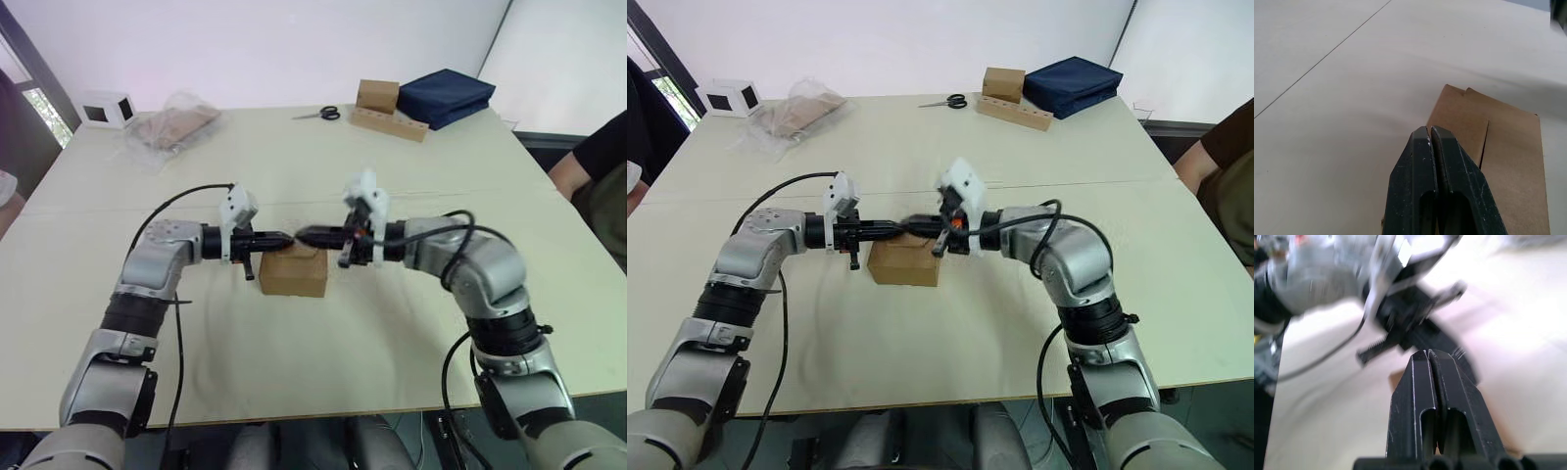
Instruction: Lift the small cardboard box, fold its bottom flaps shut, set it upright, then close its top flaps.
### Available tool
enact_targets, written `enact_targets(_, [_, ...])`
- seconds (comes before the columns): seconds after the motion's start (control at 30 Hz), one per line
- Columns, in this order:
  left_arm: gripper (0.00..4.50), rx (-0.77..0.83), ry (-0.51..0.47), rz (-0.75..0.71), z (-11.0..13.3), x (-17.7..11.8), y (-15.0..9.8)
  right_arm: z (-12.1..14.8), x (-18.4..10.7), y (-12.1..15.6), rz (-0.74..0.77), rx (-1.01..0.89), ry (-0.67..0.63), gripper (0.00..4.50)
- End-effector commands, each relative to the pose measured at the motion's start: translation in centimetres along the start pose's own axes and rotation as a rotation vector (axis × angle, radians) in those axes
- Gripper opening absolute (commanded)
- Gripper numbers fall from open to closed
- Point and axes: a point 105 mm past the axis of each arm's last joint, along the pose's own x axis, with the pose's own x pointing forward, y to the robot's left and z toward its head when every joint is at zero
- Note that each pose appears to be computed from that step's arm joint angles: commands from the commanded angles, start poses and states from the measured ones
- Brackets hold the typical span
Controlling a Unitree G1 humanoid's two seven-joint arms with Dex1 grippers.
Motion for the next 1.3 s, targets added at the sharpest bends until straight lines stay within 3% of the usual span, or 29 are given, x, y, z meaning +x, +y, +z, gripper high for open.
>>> enact_targets(0.03, [0.05, 0.030, -0.037, 0.010, 1.2, -0.6, -0.1, -1.9, 0.9, 0.0, -0.012, -0.005, 0.065, 0.00])
enact_targets(0.23, [0.05, 0.012, -0.049, -0.024, 1.6, -1.0, -1.5, -5.3, 1.9, 0.5, 0.005, 0.017, 0.138, 0.00])
enact_targets(0.37, [0.05, -0.012, 0.025, -0.030, -0.6, -1.5, -2.9, -6.8, 2.1, 0.1, -0.020, 0.003, 0.195, 0.00])
enact_targets(0.53, [0.05, -0.041, 0.058, 0.031, -2.4, -1.8, -2.7, -6.8, 2.2, 0.1, -0.017, -0.002, 0.194, 0.00])
enact_targets(0.73, [0.05, -0.049, 0.039, 0.072, -2.1, -1.5, -2.0, -3.8, 1.8, -0.3, -0.013, 0.032, 0.073, 0.00])
enact_targets(0.9, [0.05, -0.055, 0.023, 0.080, -1.8, -1.3, -1.8, -5.4, 1.9, -1.5, -0.063, 0.020, 0.151, 0.00])
enact_targets(1.17, [0.05, -0.079, -0.045, 0.067, 0.0, -1.4, -1.8, -7.9, 2.2, -1.1, -0.032, 0.004, 0.245, 0.00])
enact_targets(1.3, [0.05, -0.068, 0.000, 0.093, -0.8, -1.2, -1.3, -8.4, 2.3, -1.2, -0.036, -0.006, 0.259, 0.00])
